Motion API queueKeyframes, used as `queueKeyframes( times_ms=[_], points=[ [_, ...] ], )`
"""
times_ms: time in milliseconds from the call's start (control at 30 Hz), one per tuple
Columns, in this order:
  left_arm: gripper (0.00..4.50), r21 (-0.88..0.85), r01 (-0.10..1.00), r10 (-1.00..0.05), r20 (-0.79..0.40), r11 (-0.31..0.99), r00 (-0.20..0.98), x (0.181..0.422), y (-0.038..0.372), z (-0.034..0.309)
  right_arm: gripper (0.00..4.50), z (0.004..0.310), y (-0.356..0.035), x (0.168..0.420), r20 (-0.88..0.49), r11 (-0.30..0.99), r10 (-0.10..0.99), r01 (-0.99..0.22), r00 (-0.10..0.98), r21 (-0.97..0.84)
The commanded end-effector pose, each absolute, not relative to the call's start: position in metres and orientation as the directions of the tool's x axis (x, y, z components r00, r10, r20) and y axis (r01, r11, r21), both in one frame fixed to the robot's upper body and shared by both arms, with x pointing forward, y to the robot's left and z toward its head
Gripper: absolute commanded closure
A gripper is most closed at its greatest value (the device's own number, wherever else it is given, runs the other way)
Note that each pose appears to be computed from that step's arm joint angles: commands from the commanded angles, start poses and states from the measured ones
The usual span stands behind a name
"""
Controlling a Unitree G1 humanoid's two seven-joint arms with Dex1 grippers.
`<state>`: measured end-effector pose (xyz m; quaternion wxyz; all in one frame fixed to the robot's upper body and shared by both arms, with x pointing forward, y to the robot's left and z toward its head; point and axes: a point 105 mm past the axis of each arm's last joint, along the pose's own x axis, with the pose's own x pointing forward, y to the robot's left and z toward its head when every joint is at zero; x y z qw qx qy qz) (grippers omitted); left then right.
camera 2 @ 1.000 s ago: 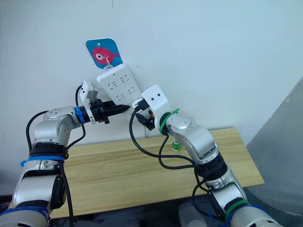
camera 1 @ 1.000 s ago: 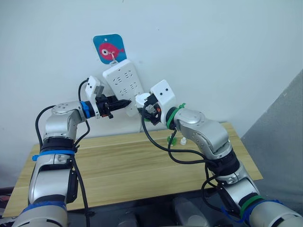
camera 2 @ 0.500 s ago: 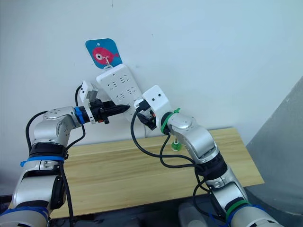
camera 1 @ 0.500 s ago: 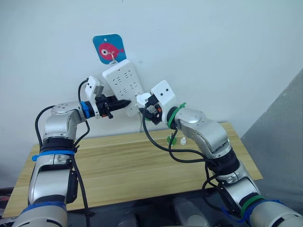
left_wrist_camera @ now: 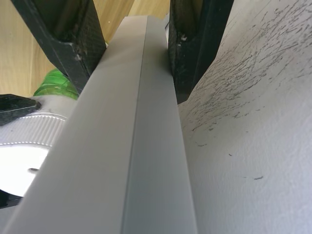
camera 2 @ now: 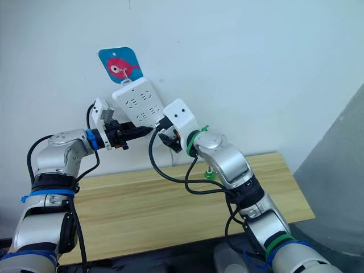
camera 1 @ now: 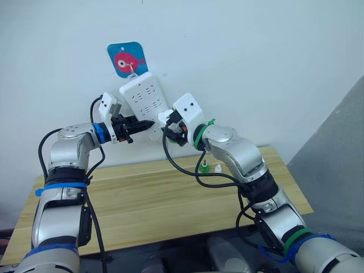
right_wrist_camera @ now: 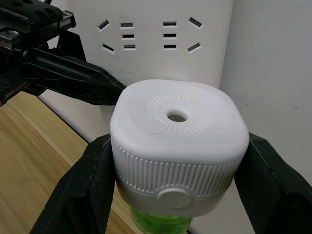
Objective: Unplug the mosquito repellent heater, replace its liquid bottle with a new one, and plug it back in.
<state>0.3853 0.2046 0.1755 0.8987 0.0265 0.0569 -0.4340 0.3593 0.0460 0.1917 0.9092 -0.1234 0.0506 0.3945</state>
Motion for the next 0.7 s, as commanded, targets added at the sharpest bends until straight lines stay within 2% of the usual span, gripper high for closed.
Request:
queueKeyframes(
  times_ms=[33, 567, 700],
  points=[
    [3.2, 0.03, 0.838, -0.833, -0.094, 0.545, 0.546, 0.381, 0.184, 0.187, 1.46, 0.22, 0.056, 0.363, -0.092, 0.665, 0.718, -0.719, 0.69, -0.204],
    [3.2, 0.033, 0.826, -0.821, -0.093, 0.563, 0.563, 0.381, 0.187, 0.187, 1.47, 0.221, 0.071, 0.364, -0.074, 0.645, 0.74, -0.737, 0.668, -0.203],
    [3.2, 0.051, 0.812, -0.806, -0.095, 0.582, 0.584, 0.383, 0.191, 0.187, 0.13, 0.216, 0.064, 0.363, -0.084, 0.651, 0.732, -0.731, 0.676, -0.205]
  ],
)
